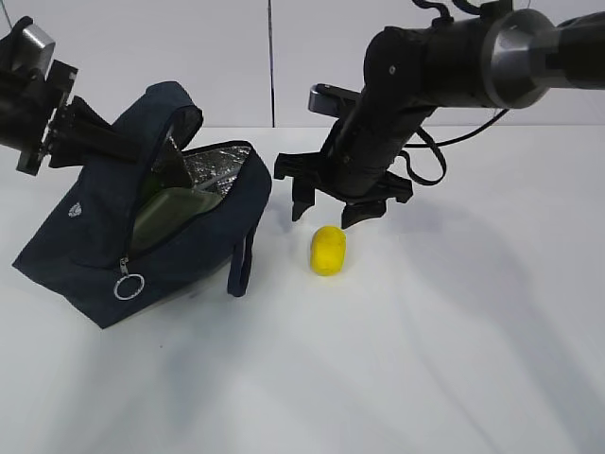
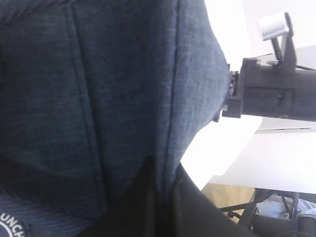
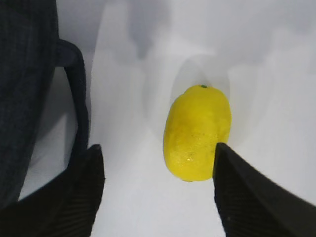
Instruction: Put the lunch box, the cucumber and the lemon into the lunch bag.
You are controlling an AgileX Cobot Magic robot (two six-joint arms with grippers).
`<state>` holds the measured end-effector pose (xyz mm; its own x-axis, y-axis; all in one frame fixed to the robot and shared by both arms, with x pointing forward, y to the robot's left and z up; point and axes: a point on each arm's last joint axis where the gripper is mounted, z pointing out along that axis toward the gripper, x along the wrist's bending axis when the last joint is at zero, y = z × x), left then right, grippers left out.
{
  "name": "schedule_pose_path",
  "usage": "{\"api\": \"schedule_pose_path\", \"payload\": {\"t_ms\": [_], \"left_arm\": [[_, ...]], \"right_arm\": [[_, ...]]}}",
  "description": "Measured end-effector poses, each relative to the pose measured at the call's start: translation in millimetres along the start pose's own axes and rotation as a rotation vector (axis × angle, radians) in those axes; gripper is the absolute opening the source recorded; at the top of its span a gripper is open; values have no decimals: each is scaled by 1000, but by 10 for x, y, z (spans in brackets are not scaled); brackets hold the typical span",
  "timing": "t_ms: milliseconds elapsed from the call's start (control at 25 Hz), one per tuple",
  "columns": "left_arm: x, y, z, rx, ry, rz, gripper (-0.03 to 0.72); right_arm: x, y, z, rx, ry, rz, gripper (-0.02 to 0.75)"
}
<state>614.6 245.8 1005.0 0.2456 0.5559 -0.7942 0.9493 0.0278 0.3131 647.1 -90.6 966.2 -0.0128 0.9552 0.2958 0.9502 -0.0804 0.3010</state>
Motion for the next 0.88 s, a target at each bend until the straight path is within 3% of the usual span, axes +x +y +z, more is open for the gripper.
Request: {"api": "schedule_pose_path", "payload": {"t_ms": [680, 880], "left_arm": [[6, -6, 0, 6, 7, 4, 0], [6, -5, 0, 6, 7, 4, 0]], "right_arm": [[-34, 86, 319, 23, -53, -19, 530], [-74, 82, 330, 61, -111, -46, 531]]}}
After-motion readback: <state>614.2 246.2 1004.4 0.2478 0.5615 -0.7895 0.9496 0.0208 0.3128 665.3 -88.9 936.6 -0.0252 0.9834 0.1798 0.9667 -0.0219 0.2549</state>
